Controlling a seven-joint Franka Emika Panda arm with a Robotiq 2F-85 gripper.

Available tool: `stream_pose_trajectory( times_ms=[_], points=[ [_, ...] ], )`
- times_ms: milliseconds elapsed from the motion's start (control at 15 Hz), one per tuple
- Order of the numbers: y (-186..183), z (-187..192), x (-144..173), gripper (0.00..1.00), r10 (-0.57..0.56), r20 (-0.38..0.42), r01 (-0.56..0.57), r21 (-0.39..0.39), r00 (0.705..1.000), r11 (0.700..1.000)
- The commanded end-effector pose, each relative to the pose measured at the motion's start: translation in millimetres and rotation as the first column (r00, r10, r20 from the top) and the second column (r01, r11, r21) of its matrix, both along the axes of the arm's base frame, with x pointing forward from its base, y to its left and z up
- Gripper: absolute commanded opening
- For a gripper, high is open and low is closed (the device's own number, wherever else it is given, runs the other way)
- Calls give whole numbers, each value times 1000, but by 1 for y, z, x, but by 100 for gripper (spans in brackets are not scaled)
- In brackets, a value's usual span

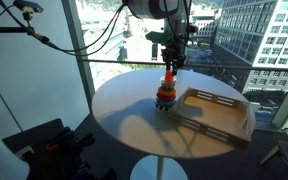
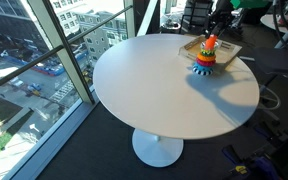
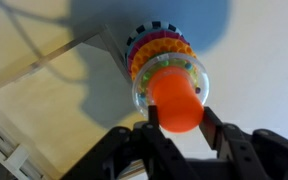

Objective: Move the rings stacking stand to the right, remove the clear ring from the ring stacking stand and put it on the table

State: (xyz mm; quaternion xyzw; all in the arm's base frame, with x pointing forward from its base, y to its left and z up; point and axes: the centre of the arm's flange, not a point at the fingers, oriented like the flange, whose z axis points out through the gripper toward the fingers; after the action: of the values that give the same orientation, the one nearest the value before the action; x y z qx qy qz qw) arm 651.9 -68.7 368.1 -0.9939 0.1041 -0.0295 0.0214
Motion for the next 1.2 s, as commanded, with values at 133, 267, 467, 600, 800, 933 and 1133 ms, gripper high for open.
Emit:
stream_pose_trajectory(
  times_ms=[133, 267, 467, 600, 800, 933, 1133],
  points=[
    [-14, 10, -5, 21, -59, 34, 59, 5, 998, 998],
    [-16, 11, -6, 21, -67, 39, 66, 4, 997, 998],
    [-19, 12, -7, 21, -75, 49, 75, 3, 996, 997],
    [-17, 13, -7, 21, -70, 54, 70, 4, 996, 998],
    [-13, 11, -7, 56, -54, 44, 53, 17, 998, 998],
    [-10, 10, -6, 80, -42, 34, 40, 31, 999, 999],
    [-2, 11, -6, 99, -19, 30, 18, 42, 999, 999]
  ],
)
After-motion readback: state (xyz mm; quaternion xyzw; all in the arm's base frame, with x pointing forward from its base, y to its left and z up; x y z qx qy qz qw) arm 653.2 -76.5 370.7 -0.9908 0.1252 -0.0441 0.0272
